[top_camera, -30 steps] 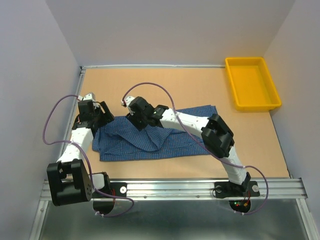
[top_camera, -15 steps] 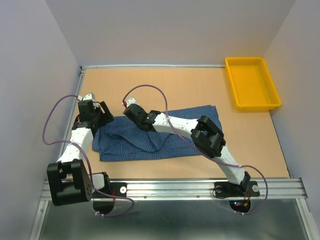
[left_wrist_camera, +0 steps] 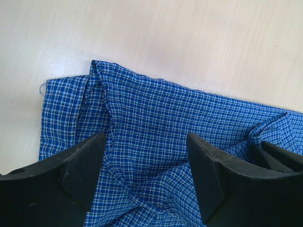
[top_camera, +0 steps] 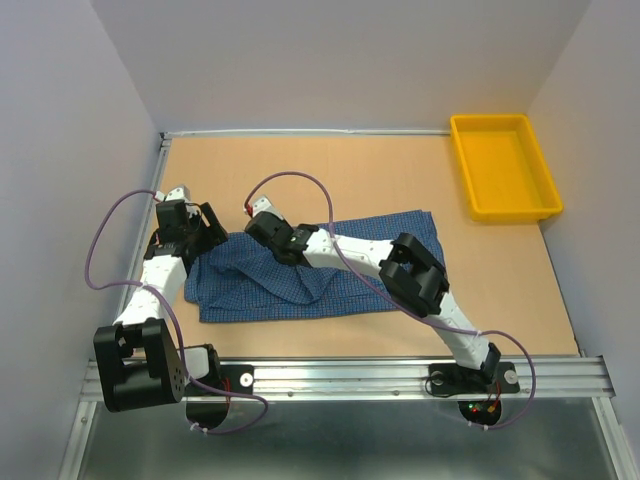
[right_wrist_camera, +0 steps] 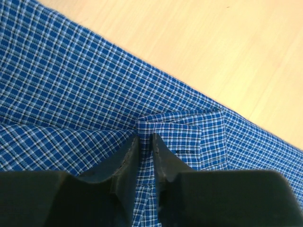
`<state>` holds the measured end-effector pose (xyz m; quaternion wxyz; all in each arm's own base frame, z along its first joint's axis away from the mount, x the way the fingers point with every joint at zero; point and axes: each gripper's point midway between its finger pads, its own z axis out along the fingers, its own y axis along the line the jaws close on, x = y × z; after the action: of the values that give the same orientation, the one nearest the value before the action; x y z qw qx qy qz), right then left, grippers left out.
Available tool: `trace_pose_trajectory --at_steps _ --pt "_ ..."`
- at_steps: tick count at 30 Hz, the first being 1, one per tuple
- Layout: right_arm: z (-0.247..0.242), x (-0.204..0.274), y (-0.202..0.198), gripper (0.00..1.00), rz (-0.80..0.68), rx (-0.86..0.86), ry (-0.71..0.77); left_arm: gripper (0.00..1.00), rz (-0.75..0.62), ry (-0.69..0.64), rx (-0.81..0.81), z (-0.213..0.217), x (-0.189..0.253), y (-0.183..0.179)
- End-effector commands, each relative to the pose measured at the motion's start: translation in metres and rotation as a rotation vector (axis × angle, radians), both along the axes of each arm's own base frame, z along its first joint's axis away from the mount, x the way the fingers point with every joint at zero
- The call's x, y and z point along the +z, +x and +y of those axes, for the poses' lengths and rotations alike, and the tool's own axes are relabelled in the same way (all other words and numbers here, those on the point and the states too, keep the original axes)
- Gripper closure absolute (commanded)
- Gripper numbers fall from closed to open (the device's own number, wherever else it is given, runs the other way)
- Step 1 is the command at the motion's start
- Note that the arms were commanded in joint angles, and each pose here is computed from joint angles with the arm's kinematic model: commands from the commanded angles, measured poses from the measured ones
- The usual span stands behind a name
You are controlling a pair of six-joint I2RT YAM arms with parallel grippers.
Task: Fold and stack the long sleeve shirts
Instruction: Fold the shirt
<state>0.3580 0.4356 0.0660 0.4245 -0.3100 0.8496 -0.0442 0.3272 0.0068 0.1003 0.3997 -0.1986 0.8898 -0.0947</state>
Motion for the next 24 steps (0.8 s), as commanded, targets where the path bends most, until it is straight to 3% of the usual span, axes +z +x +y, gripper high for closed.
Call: trace_pose_trajectory --at_steps 1,2,3,12,20,24 --pt "0.015 0.009 -0.001 0.85 -0.005 0.011 0.057 0.19 -0.055 0.011 -0.008 0.0 0.018 0.009" --pt "0.015 0.01 -0.002 0.96 -0.001 0.014 0.06 0.2 -0.053 0.011 -0.008 0.0 0.018 0.01" --pt "0.015 0.023 -0.004 0.99 -0.004 0.022 0.085 0.2 -0.052 0.01 -0.008 0.0 0.017 0.009" --pt "-0.03 0.102 -0.062 1.0 0.002 0.026 0.235 0.2 -0.051 0.013 -0.003 0.001 0.017 0.01" --pt "-0.101 0.072 -0.171 0.99 0.29 0.028 0.376 0.2 -0.046 0.016 0.009 0.002 0.016 0.009" --pt "-0.152 0.07 -0.201 0.99 0.349 -0.063 0.447 0.2 -0.043 0.011 0.022 0.003 0.015 0.008"
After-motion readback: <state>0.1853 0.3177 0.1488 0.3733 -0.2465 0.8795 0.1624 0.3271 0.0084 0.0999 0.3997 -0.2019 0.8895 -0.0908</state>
